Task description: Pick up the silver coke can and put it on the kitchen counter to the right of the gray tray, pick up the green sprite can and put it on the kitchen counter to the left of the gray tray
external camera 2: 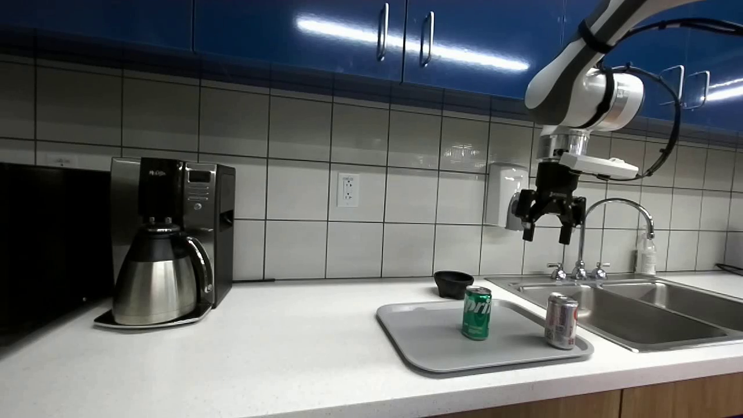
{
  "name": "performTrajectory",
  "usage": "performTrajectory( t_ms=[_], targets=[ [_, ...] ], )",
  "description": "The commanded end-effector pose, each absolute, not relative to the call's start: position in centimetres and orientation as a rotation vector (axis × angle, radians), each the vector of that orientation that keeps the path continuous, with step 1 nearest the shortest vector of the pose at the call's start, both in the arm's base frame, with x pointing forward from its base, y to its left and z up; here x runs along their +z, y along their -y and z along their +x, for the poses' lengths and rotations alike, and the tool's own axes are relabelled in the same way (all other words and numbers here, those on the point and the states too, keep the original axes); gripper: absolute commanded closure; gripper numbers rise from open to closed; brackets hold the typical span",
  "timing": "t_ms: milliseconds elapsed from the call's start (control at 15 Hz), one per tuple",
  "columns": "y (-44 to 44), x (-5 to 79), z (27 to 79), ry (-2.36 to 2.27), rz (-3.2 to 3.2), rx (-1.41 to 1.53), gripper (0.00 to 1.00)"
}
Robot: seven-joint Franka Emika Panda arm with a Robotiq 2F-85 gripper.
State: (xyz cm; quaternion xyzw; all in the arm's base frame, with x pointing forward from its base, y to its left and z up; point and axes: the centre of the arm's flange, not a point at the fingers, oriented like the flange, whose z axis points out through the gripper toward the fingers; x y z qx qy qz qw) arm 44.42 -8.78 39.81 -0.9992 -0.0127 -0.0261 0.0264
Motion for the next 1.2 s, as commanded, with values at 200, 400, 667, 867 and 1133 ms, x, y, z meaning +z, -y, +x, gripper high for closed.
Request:
performTrajectory(
  t_ms=[200,400,667,867,1133],
  targets=[
    [8.2,39.6,44.4,0.057,-3.136,-0.197,0.00],
    [8.3,39.1,44.5,0.056,-3.141,-0.231,0.00],
    [8.9,38.3,44.5,0.015,-3.150,-0.246,0.00],
    [9.7,37.7,44.5,-0.022,-3.156,-0.237,0.00],
    [10.8,36.5,44.4,-0.065,-3.175,-0.205,0.00]
  ],
)
